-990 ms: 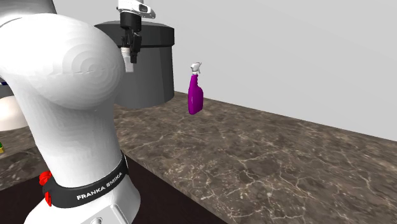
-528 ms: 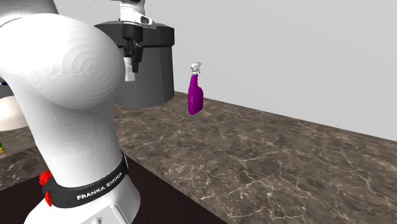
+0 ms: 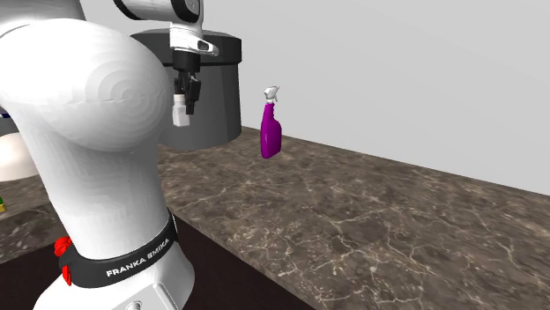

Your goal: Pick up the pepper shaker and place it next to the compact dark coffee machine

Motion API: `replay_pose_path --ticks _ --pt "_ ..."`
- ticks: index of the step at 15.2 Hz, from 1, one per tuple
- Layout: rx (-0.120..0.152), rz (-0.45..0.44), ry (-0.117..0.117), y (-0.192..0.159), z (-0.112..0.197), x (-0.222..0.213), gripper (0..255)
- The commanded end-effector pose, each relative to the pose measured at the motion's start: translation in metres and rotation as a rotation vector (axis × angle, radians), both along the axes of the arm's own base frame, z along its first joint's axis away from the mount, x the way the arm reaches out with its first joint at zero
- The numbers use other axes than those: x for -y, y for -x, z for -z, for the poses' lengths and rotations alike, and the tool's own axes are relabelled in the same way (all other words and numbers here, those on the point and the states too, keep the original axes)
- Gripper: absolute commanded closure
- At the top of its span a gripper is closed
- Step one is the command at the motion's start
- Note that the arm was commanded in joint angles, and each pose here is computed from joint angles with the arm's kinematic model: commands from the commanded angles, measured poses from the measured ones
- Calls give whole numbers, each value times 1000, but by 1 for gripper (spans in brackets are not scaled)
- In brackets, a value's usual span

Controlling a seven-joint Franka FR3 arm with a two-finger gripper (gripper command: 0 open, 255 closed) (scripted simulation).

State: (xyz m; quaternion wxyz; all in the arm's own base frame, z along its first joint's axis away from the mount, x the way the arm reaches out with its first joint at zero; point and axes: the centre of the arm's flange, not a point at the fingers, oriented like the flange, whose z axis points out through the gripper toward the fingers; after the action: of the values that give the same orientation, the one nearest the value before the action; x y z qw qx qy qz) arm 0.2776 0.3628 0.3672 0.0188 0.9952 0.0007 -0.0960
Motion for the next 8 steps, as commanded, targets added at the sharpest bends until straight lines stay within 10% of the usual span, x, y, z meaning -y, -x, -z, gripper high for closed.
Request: replay_pose_path --ticks 1,8 --pt "0 0 0 0 10 -1 255" --pt "0 0 0 0 47 -1 255"
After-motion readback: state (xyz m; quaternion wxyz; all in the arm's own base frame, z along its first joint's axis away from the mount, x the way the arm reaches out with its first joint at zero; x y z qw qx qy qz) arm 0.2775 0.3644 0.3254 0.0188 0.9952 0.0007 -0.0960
